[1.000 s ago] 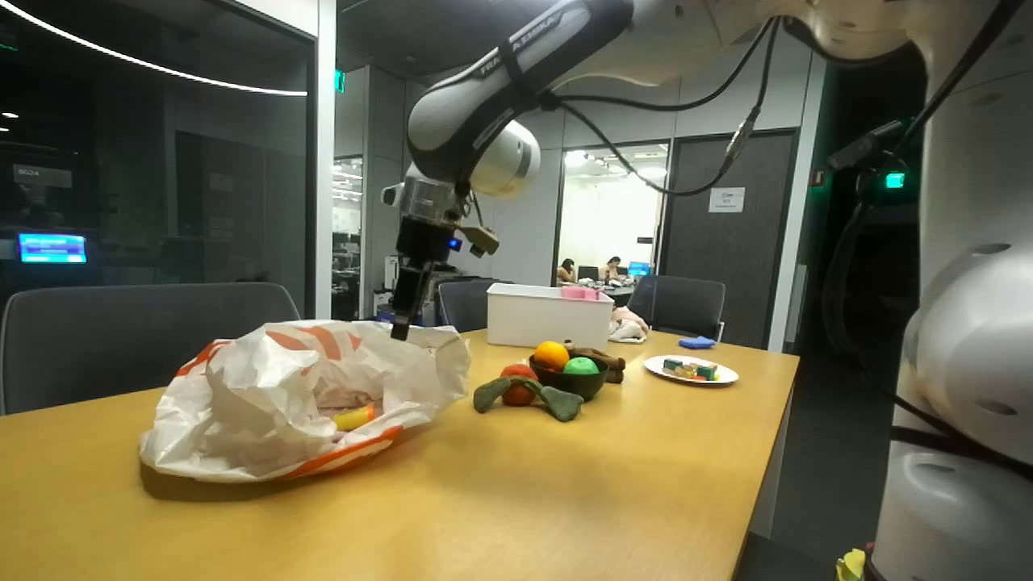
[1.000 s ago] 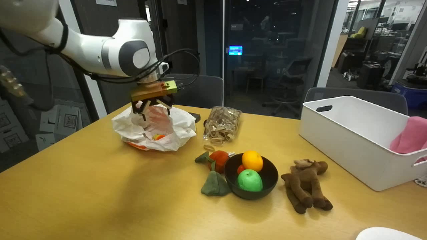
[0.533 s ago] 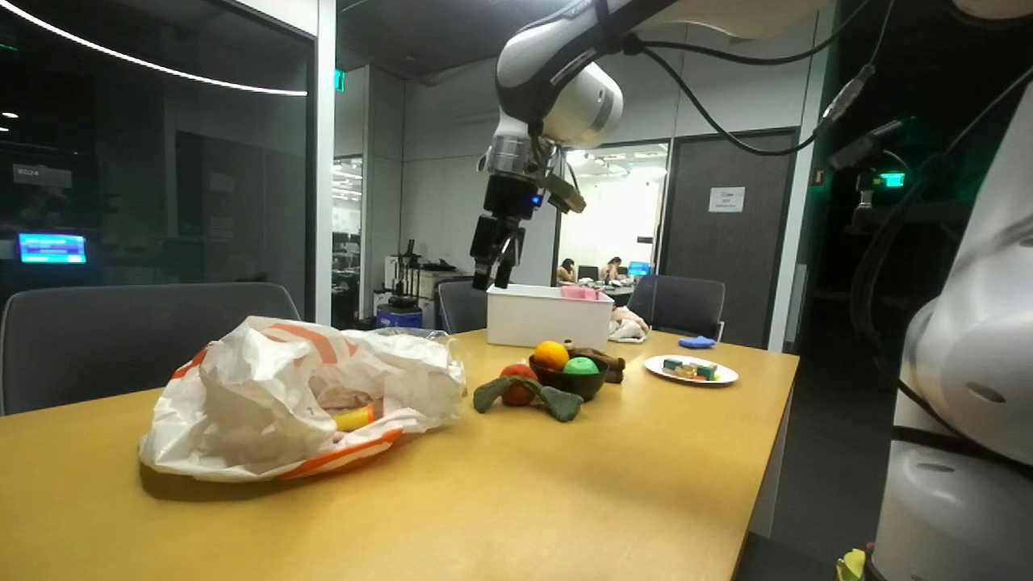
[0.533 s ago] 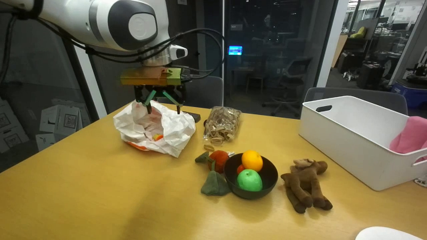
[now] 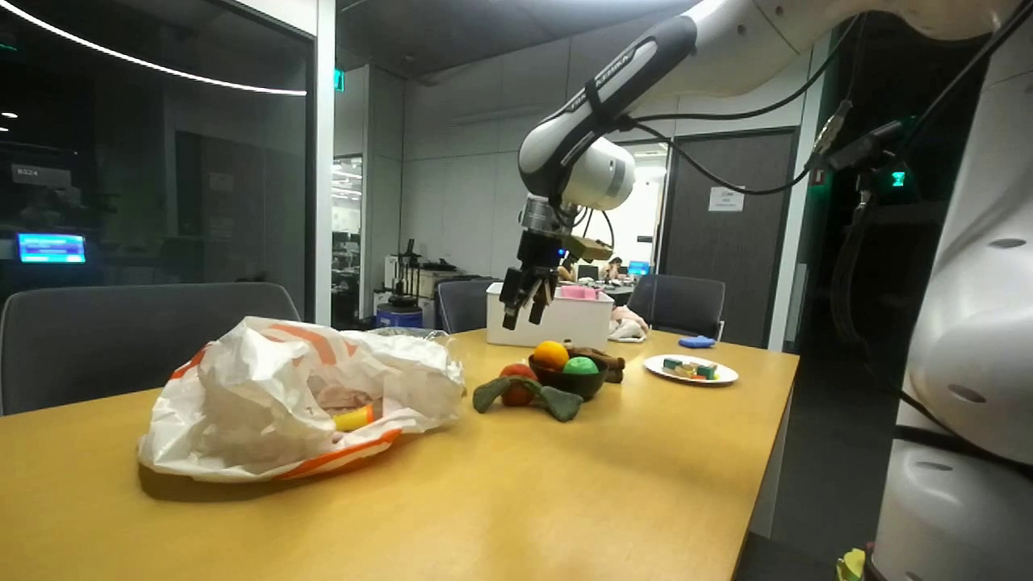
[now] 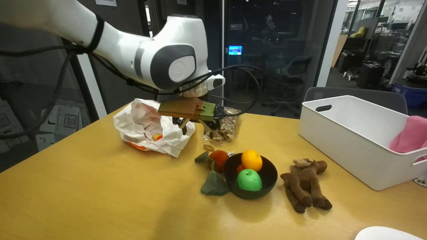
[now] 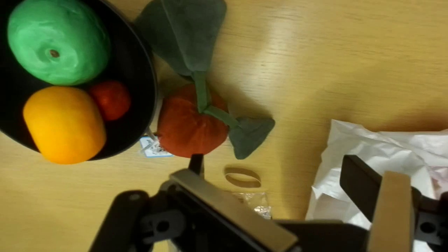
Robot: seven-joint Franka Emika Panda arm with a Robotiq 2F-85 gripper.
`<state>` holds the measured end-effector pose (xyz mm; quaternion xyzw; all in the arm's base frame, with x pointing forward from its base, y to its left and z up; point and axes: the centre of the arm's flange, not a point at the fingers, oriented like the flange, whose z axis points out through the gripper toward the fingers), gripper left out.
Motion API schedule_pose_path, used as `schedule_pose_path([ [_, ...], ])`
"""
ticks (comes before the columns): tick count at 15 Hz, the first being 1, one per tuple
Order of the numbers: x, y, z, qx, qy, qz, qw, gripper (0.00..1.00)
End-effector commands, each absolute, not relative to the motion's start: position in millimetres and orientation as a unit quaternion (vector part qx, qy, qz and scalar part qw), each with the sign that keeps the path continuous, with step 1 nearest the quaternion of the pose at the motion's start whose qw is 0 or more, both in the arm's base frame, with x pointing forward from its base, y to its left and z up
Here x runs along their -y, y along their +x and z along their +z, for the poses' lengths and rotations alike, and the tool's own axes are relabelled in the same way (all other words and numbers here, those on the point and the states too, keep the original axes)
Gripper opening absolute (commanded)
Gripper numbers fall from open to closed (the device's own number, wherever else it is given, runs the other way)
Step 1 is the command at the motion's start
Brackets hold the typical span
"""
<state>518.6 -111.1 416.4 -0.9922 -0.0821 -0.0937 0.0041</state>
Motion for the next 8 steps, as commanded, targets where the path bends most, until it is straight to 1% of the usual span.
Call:
schedule_pose_path([
  [1, 119.5, 535.3, 378.9, 0.079, -0.993, -0.087, -0.031, 1.0],
  [5, 121.9, 541.8, 342.0, 0.088, -0.993, -0.074, -0.027, 1.0],
  [8, 126.9, 547.5, 324.4, 0.097, -0.991, -0.071, -0.059, 1.0],
])
